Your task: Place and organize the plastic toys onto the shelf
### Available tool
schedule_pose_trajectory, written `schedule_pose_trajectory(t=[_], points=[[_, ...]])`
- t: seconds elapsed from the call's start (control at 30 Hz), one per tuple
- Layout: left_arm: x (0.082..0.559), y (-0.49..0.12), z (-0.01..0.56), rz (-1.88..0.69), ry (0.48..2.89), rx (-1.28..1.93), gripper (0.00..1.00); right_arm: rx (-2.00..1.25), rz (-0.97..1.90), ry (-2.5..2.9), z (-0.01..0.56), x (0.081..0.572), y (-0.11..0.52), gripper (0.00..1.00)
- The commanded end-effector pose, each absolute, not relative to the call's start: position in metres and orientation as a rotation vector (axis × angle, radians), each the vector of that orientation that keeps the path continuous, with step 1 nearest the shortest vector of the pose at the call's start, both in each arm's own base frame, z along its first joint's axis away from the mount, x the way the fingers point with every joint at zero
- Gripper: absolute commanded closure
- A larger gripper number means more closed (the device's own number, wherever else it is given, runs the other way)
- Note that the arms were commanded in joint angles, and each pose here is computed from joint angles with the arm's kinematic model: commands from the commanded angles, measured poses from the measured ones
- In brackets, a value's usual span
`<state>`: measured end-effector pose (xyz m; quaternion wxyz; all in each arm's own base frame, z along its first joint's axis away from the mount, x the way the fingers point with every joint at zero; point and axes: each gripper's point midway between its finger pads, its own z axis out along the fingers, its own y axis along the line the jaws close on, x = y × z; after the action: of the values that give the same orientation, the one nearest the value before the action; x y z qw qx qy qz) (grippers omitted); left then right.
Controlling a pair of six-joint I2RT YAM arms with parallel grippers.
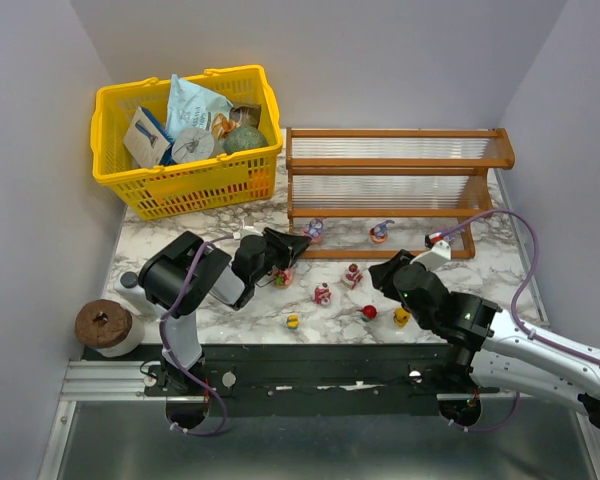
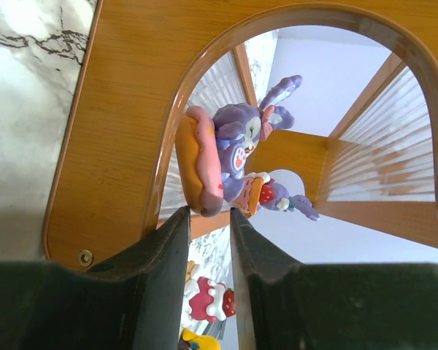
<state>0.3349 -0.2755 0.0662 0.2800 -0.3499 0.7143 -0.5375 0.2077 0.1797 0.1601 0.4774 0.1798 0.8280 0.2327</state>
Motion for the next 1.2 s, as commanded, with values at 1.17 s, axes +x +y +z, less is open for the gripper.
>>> schedule_pose_trajectory(t=[1.17], points=[[0.290, -0.250, -0.001, -0.925, 2.419, -1.132, 0.60, 0.521, 0.547, 1.984, 0.161, 0.211, 0.168, 0.55]])
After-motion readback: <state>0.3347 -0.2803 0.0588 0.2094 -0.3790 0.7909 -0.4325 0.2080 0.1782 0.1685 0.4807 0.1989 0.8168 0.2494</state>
